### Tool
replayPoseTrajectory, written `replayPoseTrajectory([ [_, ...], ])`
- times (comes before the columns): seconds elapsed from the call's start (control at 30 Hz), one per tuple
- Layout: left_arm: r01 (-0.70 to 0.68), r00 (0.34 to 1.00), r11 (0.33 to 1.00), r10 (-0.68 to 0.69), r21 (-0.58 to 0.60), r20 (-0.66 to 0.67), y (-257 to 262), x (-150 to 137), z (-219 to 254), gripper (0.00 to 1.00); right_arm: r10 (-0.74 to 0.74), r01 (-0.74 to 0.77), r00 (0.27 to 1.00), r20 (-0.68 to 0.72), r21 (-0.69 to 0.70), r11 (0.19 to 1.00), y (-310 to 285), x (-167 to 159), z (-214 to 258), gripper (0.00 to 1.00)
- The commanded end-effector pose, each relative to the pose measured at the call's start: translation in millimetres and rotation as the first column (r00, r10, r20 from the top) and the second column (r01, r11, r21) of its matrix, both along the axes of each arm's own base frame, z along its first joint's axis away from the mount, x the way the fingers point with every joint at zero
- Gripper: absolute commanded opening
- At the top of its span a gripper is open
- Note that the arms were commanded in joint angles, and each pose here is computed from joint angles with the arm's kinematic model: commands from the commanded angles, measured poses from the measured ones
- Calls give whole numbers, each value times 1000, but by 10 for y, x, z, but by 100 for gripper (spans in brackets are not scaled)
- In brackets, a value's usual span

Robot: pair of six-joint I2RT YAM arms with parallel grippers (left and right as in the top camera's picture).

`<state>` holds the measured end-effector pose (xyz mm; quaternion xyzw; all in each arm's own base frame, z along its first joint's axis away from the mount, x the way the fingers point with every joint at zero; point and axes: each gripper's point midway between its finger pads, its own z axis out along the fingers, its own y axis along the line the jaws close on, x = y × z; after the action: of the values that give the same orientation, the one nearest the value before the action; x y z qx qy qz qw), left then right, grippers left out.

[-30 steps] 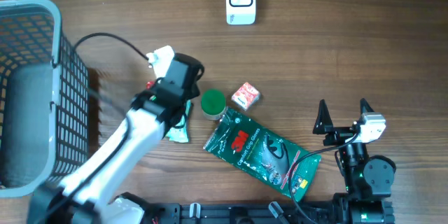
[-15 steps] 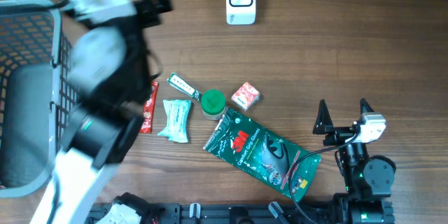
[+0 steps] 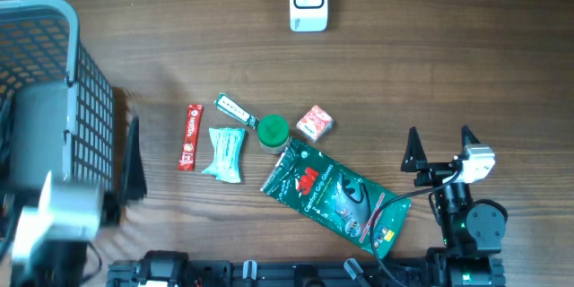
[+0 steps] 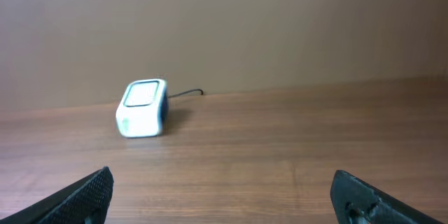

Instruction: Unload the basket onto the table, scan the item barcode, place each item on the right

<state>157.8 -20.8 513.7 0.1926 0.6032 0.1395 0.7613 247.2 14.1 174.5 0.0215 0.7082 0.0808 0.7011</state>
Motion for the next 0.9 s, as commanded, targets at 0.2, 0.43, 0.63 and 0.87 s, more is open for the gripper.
replayPoseTrajectory([
  [0.2,150,981,989,-148,-8,126,-209,-642,-316,100,475,-350,880,6,685,639,766,-266,183,99],
  [0.43,139,943,990,-120,-40,309,-17,-1366,-312,100,518,-339,831,-205,551,763,863,-202,441,99],
  [0.63,-123,926,973,183,-195,330,494,-1337,-233,100,385,-206,690,-613,344,916,1105,338,569,99],
  [0.87,-139,922,968,203,-208,329,530,-1331,-225,100,349,-520,531,-772,28,854,2712,682,505,100],
])
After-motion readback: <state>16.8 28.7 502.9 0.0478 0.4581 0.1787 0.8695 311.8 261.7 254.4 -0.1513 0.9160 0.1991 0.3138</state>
